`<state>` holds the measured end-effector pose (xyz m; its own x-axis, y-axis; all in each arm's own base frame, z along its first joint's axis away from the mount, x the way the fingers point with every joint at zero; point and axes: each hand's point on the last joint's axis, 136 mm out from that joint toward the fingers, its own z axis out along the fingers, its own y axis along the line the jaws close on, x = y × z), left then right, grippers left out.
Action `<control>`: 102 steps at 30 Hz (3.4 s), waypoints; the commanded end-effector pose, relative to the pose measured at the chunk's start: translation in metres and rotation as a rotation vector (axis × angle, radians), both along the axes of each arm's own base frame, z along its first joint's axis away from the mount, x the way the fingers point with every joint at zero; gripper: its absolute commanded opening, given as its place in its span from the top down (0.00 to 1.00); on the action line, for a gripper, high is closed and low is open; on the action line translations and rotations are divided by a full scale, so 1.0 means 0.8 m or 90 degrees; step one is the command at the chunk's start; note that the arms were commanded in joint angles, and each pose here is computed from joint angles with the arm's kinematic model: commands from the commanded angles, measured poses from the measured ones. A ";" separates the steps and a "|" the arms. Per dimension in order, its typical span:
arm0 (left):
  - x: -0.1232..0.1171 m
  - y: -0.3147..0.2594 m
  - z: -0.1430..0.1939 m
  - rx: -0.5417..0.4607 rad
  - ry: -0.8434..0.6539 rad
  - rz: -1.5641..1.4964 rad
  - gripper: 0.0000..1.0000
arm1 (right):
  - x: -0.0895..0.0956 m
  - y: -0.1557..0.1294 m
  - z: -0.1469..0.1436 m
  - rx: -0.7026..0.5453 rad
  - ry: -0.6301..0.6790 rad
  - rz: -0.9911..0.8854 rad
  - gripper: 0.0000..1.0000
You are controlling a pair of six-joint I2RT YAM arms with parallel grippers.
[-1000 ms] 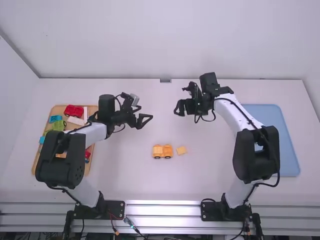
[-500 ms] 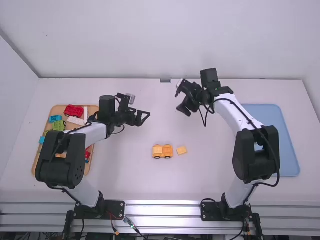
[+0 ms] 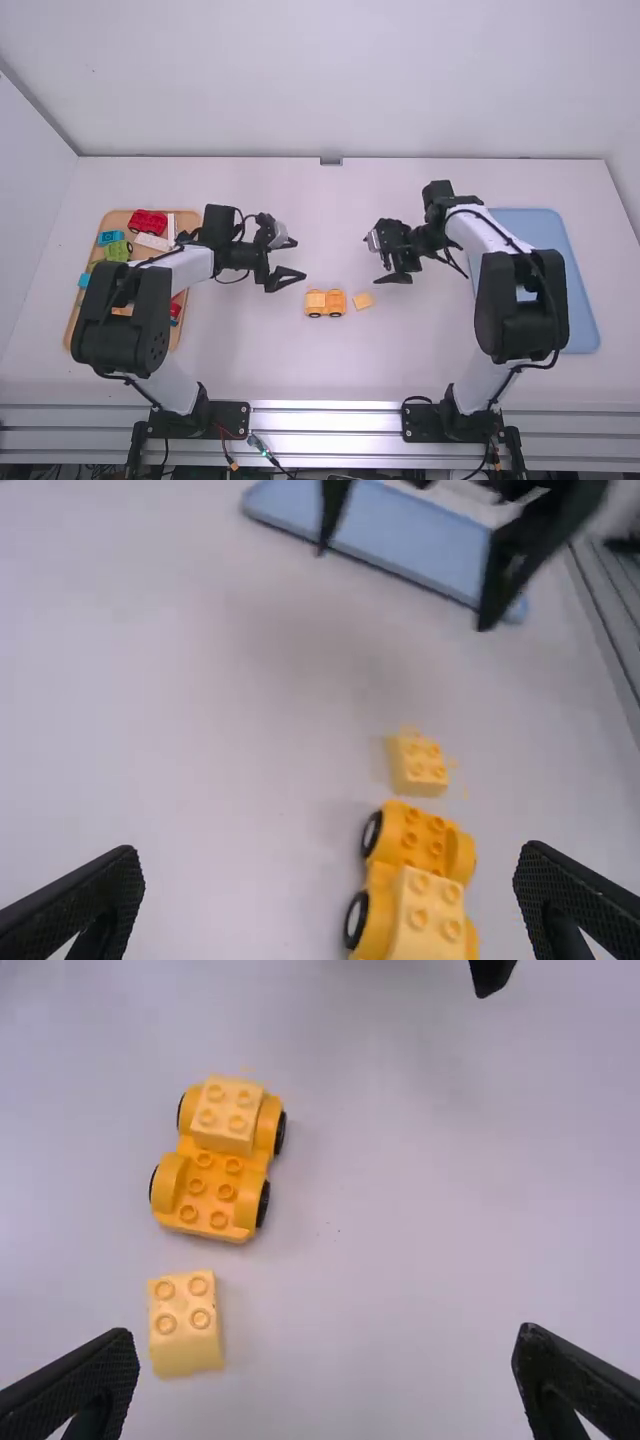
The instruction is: Assemble lego blocks to make yellow taxi
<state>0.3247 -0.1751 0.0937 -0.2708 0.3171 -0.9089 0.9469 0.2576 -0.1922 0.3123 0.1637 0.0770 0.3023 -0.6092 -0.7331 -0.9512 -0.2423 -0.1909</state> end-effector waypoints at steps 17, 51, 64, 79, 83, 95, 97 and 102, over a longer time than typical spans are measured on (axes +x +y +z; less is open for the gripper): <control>-0.064 -0.032 -0.044 0.019 -0.210 -0.137 0.01 | -0.052 0.020 -0.100 0.016 0.065 -0.099 0.00; -0.072 -0.039 -0.064 0.010 -0.180 -0.109 0.01 | -0.059 0.018 -0.129 0.055 0.144 -0.069 0.87; -0.072 -0.060 -0.122 0.016 -0.173 -0.136 0.01 | -0.069 0.050 -0.055 0.126 0.201 -0.033 0.84; -0.044 -0.089 -0.152 0.039 -0.116 -0.169 0.47 | -0.062 0.077 -0.095 0.059 0.210 -0.109 0.89; -0.041 -0.090 -0.151 0.039 -0.124 -0.166 0.54 | -0.057 0.079 -0.105 0.048 0.201 -0.135 0.89; -0.036 -0.092 -0.148 0.036 -0.134 -0.164 0.60 | -0.050 0.065 -0.069 0.026 0.144 -0.159 0.93; -0.036 -0.092 -0.148 0.036 -0.136 -0.164 0.60 | -0.057 0.066 -0.074 0.016 0.145 -0.156 0.93; -0.034 -0.089 -0.148 0.036 -0.135 -0.160 0.61 | -0.061 0.065 -0.090 0.009 0.145 -0.185 0.94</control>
